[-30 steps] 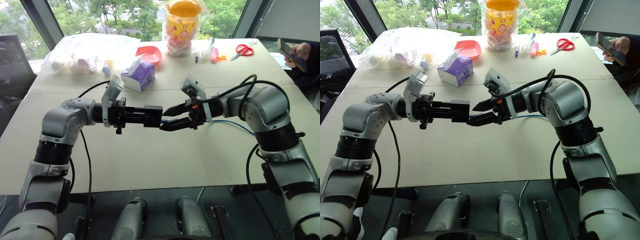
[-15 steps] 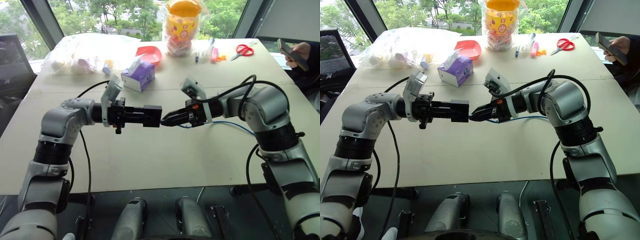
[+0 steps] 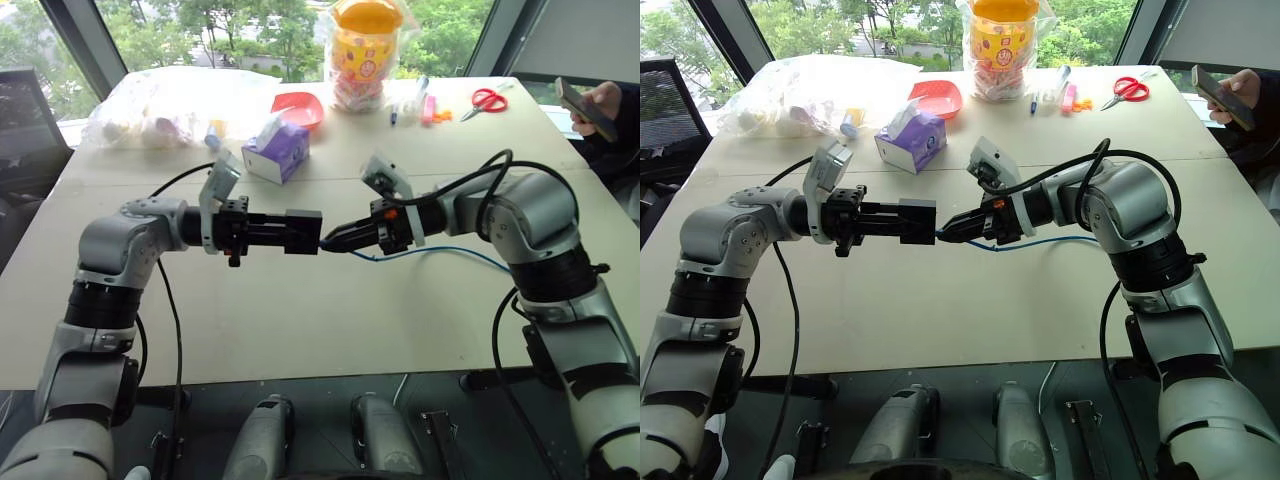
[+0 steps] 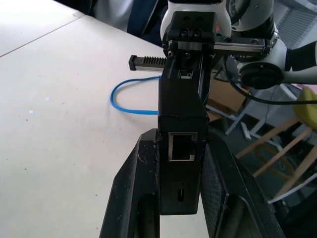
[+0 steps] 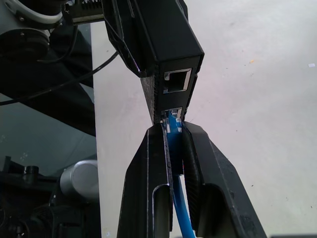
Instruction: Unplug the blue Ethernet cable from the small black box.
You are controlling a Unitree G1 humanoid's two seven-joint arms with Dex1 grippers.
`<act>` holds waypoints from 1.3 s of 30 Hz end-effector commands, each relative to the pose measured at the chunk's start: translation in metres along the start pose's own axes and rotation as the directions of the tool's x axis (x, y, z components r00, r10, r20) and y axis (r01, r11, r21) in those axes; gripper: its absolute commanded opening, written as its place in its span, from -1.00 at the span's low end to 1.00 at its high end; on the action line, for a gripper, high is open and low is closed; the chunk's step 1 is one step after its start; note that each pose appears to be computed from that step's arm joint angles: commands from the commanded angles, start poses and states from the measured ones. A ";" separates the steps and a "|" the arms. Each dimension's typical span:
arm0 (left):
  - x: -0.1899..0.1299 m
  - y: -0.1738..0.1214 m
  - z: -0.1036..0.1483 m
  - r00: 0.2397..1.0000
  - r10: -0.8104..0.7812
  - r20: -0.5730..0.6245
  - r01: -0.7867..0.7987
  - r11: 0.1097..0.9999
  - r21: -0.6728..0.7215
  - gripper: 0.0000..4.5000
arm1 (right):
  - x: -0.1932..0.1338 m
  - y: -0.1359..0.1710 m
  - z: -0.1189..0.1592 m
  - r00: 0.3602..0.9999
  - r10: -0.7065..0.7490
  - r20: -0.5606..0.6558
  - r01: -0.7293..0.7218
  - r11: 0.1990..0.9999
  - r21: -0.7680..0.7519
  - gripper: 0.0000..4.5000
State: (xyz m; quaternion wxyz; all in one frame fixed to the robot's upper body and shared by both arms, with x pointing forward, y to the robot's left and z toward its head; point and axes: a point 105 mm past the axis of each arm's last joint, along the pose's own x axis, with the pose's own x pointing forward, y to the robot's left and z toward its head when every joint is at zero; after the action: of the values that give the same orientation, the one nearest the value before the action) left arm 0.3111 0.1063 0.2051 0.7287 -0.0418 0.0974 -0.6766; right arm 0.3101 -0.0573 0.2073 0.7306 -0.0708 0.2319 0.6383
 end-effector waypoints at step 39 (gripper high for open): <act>0.058 0.080 -0.037 0.896 0.414 0.159 -0.444 0.836 0.324 -0.78 | -0.094 -0.138 -0.038 0.471 -0.880 0.063 0.838 0.468 0.280 0.84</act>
State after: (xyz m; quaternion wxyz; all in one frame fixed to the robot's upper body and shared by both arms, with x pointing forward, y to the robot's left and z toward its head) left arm 0.3794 0.0529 0.1369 0.8515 0.0740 -0.0200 -0.5188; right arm 0.4285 -0.1808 0.1624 0.9668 -0.0443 0.1936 0.1605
